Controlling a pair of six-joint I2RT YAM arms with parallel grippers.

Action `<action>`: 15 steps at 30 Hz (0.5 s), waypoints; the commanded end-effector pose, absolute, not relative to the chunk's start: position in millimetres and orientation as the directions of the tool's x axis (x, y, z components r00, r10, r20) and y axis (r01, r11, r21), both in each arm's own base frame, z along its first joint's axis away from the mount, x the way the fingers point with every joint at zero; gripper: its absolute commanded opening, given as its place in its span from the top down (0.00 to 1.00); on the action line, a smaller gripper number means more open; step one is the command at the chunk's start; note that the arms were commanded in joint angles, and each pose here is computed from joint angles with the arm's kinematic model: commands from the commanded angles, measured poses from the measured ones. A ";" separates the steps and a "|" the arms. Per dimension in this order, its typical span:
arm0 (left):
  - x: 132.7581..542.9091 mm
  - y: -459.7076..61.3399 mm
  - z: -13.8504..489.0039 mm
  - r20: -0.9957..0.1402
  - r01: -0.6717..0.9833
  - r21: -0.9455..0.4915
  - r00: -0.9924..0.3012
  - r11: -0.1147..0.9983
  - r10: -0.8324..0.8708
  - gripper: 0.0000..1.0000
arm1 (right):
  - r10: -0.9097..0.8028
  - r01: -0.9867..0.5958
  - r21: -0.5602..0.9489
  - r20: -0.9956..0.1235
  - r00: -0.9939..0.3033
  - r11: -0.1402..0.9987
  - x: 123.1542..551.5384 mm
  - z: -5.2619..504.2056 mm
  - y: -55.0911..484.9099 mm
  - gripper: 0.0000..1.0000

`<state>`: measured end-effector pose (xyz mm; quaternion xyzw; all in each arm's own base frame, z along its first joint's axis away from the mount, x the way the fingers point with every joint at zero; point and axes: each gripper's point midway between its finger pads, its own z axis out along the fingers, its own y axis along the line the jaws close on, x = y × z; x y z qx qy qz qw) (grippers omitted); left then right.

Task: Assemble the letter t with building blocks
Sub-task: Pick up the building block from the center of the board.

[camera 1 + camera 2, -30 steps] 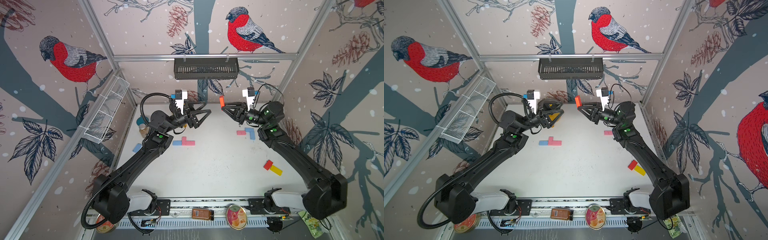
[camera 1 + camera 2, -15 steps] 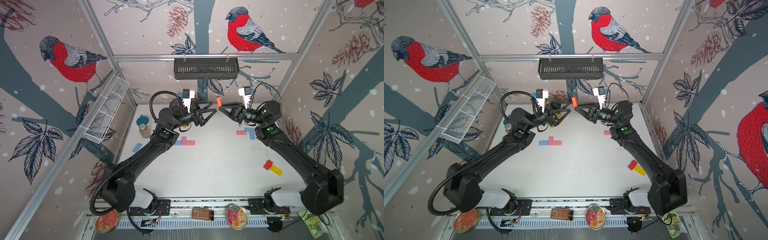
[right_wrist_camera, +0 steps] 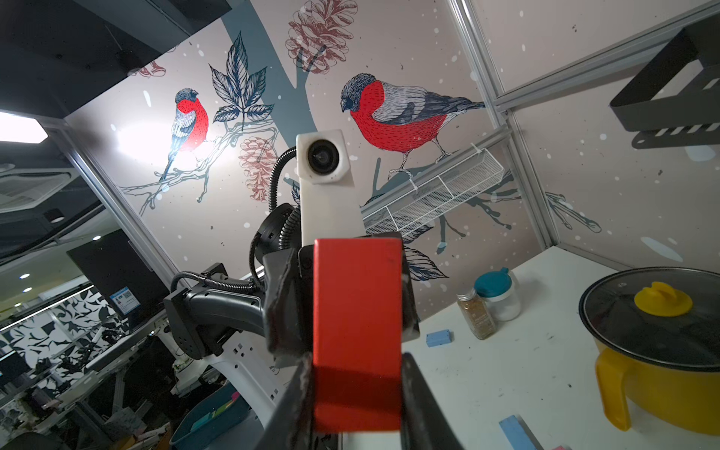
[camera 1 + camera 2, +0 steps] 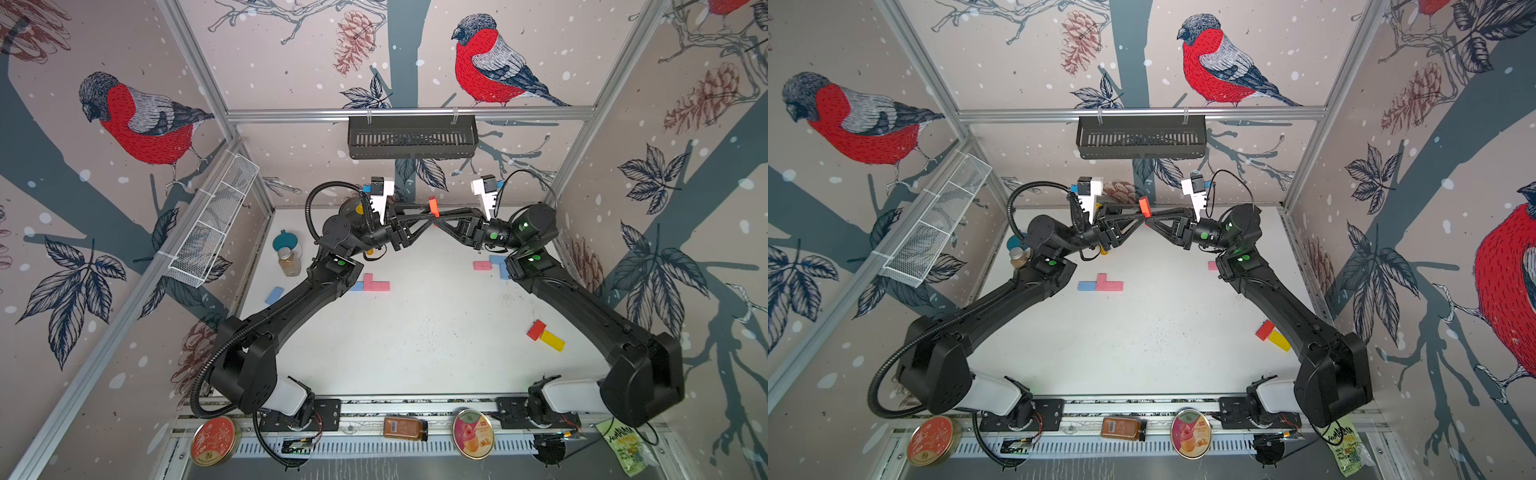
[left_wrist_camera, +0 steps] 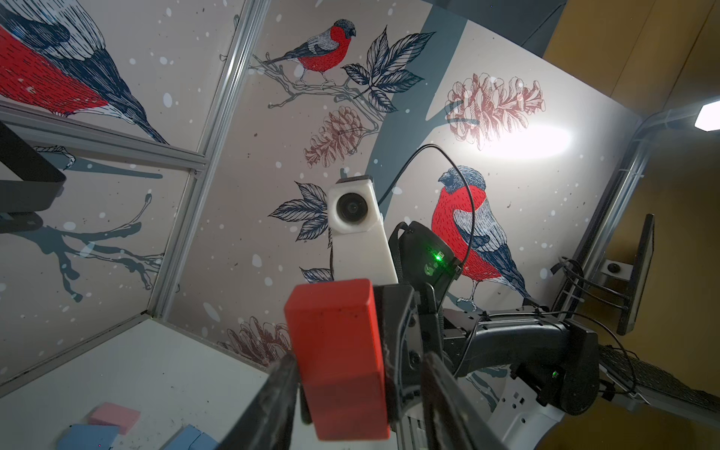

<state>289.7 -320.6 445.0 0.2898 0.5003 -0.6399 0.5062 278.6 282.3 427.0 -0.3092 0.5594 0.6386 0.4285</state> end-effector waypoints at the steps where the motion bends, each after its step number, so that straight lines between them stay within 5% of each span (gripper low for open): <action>1: 277.2 -322.8 452.2 -0.889 0.954 -0.297 -0.292 -0.039 -0.352 0.53 | 0.200 -0.905 0.425 -0.885 -0.421 -0.026 274.2 429.8 283.1 0.76; 15: 274.6 -325.1 451.9 -0.897 0.955 -0.290 -0.294 -0.062 -0.331 0.73 | 0.186 -0.906 0.421 -0.889 -0.419 -0.032 272.2 426.6 284.2 0.77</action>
